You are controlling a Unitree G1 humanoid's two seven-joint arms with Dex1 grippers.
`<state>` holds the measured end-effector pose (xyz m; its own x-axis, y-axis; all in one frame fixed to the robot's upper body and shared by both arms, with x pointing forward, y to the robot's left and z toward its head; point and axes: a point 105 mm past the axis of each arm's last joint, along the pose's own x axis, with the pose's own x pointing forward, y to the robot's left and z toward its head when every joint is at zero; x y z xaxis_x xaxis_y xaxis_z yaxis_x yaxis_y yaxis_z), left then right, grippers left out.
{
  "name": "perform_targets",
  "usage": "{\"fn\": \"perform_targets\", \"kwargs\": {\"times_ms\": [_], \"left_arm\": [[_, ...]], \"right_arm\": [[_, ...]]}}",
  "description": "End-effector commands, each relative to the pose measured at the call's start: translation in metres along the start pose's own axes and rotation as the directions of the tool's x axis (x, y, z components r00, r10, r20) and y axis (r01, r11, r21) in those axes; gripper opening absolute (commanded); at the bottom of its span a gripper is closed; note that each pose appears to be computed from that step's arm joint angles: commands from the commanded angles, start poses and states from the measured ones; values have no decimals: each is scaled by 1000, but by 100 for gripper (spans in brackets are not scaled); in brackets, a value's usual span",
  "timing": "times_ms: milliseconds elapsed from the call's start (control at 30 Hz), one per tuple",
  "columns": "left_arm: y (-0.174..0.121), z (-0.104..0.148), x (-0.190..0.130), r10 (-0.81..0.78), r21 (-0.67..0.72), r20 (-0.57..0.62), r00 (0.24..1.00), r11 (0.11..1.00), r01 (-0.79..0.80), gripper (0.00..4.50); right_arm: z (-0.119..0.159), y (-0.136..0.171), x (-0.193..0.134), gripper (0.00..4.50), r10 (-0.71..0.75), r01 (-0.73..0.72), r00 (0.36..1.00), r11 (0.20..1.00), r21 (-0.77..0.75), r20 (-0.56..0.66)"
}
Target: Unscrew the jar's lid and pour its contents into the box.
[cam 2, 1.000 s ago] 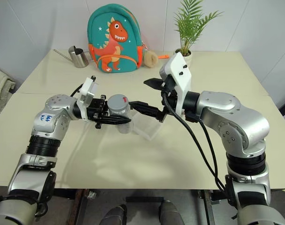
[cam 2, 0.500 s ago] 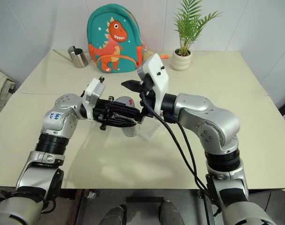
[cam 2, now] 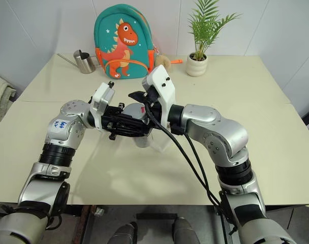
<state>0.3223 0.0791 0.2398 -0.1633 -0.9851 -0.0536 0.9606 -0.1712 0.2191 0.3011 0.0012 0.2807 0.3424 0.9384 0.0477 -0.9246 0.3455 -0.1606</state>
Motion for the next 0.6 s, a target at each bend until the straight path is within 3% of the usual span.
{"fn": "perform_targets", "kwargs": {"times_ms": [33, 600], "left_arm": [[-5, 13, 1, -23, 68, -1, 1000, 997, 23, 193], [-4, 11, -15, 56, 59, -9, 998, 997, -56, 193]], "right_arm": [[12, -2, -4, 446, -24, 26, 999, 999, -38, 41], [13, -14, -54, 446, -184, 182, 983, 981, -66, -25]]}}
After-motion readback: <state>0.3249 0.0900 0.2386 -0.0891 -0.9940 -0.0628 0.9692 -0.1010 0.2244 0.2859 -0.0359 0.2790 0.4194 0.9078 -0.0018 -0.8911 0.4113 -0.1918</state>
